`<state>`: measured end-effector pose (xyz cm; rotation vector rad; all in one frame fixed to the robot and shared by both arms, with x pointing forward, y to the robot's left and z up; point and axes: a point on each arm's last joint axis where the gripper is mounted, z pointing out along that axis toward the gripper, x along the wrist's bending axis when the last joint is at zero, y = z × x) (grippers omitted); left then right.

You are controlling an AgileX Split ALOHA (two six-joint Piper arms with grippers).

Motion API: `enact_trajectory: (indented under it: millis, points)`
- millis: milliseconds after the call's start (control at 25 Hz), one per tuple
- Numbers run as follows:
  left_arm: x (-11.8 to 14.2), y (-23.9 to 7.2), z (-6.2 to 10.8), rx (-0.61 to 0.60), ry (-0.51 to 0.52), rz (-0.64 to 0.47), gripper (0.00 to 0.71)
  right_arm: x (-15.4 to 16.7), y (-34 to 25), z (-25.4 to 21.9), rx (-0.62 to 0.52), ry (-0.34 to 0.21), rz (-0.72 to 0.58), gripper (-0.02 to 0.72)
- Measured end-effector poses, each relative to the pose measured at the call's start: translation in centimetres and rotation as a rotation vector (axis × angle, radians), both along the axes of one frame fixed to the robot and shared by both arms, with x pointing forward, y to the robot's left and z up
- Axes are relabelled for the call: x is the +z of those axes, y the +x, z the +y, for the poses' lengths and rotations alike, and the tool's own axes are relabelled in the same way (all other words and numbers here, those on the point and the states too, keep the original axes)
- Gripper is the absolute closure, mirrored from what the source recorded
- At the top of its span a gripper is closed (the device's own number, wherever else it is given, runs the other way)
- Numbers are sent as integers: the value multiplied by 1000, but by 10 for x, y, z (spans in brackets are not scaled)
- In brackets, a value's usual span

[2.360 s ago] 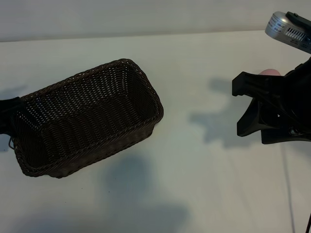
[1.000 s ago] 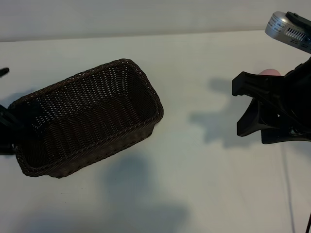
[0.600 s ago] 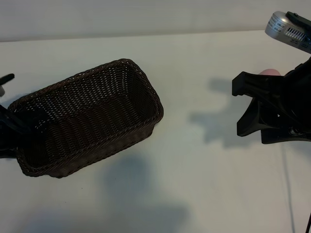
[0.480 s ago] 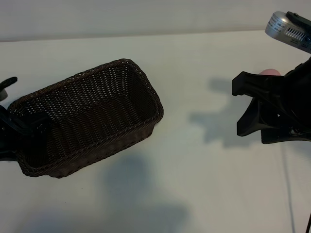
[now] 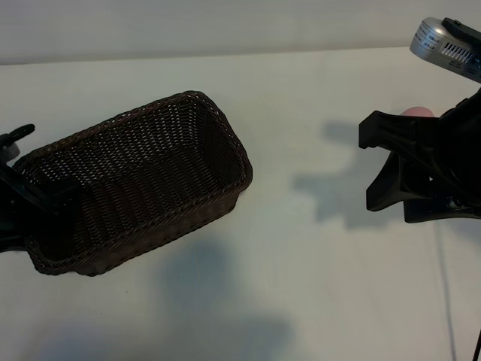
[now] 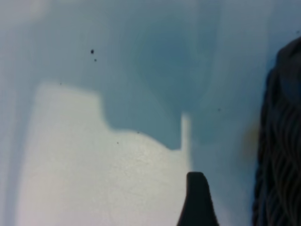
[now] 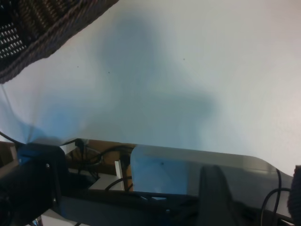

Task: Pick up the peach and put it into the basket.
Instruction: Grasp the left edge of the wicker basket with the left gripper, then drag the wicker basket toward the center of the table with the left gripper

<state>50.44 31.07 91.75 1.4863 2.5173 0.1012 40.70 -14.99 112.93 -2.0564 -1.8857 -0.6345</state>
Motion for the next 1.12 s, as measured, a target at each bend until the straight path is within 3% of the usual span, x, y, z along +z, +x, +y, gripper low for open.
enact_trajectory:
  millis: [160, 320, 800, 1120]
  points:
    - [-1, 0, -1, 12, -11, 2, 255, 0, 0, 0, 0, 0, 0, 310]
    - [-1, 1, -2, 28, -25, -2, 375, 0, 0, 0, 0, 0, 0, 310]
    - [-1, 1, -2, 20, -28, -3, 376, 0, 0, 0, 0, 0, 0, 310]
    - [0, 3, -8, -17, -90, -31, 376, 0, 0, 0, 0, 0, 0, 310]
